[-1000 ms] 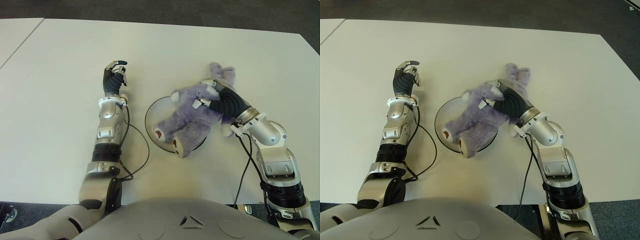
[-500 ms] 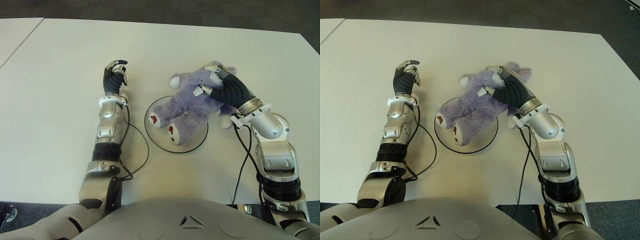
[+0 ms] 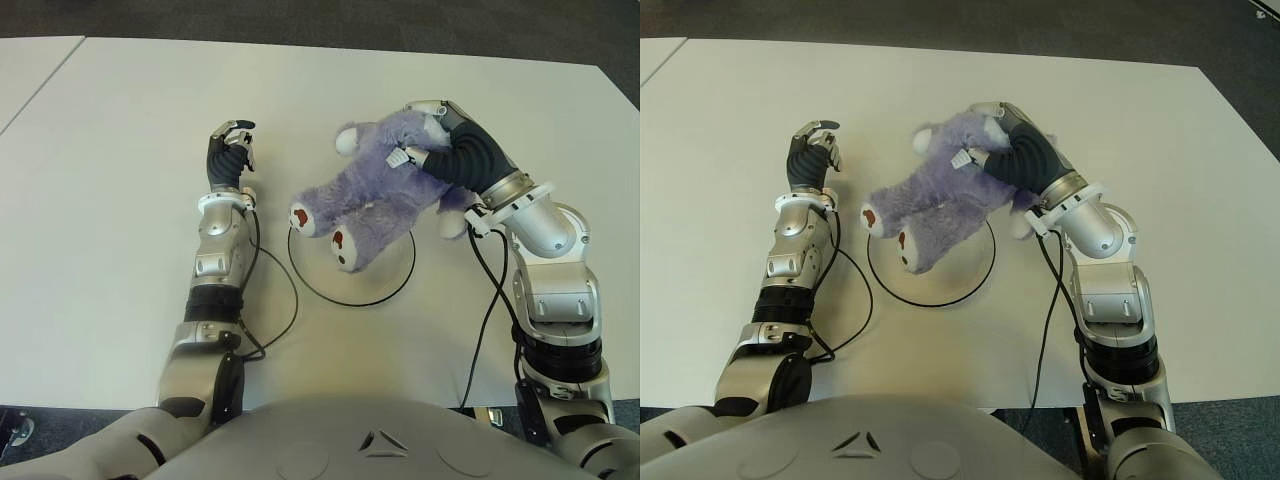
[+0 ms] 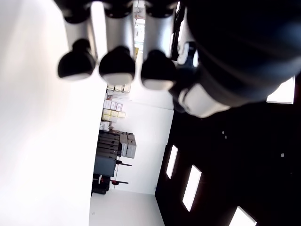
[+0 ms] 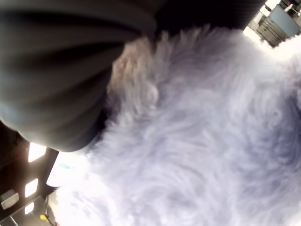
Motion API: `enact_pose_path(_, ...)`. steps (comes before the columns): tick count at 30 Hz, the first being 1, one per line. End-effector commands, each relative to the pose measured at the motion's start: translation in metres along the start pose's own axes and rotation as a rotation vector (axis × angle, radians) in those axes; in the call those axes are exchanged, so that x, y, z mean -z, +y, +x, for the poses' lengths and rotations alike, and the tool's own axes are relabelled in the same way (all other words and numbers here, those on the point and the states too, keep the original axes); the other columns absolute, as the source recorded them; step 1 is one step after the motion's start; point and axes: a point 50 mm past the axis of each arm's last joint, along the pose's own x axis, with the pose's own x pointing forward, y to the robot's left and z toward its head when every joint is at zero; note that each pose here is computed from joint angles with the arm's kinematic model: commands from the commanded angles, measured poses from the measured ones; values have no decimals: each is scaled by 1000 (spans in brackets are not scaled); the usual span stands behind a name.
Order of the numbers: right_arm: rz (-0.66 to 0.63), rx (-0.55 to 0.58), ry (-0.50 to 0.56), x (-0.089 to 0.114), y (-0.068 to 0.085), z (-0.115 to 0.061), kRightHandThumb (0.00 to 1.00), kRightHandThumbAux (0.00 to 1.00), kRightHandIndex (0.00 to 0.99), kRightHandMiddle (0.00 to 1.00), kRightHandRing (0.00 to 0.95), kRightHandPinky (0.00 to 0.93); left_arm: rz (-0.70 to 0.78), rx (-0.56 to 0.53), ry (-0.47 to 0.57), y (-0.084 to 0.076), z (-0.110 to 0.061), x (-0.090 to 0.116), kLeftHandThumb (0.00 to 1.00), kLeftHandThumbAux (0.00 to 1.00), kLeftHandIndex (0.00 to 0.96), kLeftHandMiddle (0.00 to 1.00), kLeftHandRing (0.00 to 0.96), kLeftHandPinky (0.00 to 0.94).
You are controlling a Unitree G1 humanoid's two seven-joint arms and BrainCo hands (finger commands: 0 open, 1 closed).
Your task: Put the doll into the plate.
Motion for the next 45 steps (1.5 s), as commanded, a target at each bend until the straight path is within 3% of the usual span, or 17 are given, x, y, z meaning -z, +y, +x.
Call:
enact_pose_path(1, -33, -2, -23, -8, -4, 8, 750, 707, 441, 893, 888, 885, 6, -11, 31, -2, 0, 6, 708, 705, 442, 866, 864, 828)
enact_pose_path(9, -70, -27, -52, -22, -3, 18, 750, 707, 441, 893, 890, 879, 5, -4, 34, -4, 0, 6, 707, 705, 442, 864, 862, 817)
enact_pose_path(20, -44, -88, -82, -31, 8, 15, 750, 706, 441, 890, 881, 879, -3, -7, 33, -4, -1, 7, 708, 705, 442, 860, 857, 806)
enact_pose_path(45, 36, -253, -20, -18, 40, 13, 753, 708, 441, 887, 881, 854, 1, -15, 26, -1, -4, 7, 707, 705, 442, 864, 863, 818)
